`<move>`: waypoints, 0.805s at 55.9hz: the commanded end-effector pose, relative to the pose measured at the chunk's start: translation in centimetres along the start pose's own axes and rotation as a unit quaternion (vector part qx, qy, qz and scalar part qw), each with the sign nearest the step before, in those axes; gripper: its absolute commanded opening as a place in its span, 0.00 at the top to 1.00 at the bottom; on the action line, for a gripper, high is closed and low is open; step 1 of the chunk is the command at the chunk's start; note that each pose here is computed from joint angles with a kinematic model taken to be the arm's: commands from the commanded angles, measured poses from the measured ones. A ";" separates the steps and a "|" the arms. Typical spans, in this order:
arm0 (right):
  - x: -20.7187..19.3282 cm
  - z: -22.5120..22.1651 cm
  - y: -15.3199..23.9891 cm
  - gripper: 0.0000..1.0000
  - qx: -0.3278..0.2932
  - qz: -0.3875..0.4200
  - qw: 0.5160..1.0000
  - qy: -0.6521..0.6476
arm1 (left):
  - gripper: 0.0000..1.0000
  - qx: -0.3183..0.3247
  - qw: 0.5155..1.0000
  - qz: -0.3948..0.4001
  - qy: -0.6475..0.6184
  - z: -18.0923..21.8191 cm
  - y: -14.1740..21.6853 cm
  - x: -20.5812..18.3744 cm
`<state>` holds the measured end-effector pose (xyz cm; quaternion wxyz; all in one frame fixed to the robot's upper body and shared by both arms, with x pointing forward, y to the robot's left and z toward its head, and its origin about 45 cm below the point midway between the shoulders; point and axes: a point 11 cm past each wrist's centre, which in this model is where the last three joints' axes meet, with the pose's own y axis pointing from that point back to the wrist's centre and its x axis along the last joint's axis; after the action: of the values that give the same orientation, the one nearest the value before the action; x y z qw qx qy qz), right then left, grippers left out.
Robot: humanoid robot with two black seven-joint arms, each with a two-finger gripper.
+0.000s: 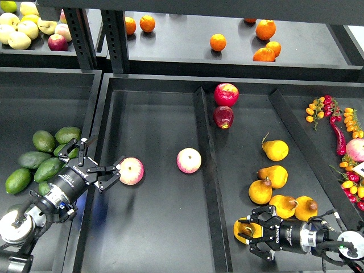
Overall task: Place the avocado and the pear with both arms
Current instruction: 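Carry the pear with the right gripper toward the other yellow pears, then open the right gripper to release the pear beside the pears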
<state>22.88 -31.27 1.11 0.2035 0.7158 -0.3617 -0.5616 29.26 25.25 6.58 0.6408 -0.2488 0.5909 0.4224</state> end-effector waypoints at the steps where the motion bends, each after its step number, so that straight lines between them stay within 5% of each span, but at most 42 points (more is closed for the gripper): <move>1: 0.2 0.2 -0.2 0.69 -0.001 0.004 1.000 -0.004 | 0.01 0.000 1.000 0.001 -0.001 0.0 0.0 0.0; 7: 0.5 0.3 -0.1 0.65 -0.001 0.008 1.000 -0.007 | 0.01 0.001 1.000 0.001 -0.001 0.0 0.0 0.0; 33: 0.0 -1.1 0.2 0.07 0.022 0.002 1.000 -0.009 | 0.01 0.002 1.000 0.004 0.001 -0.3 0.2 0.3; 45: -1.4 -3.1 1.3 0.01 0.041 -0.003 0.999 -0.005 | 0.01 0.003 1.000 0.004 0.000 -0.3 0.2 0.3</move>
<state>24.61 -31.13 2.61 0.1767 0.7223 -0.3747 -0.5538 28.92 25.21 6.30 0.6395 -0.2449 0.5931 0.4234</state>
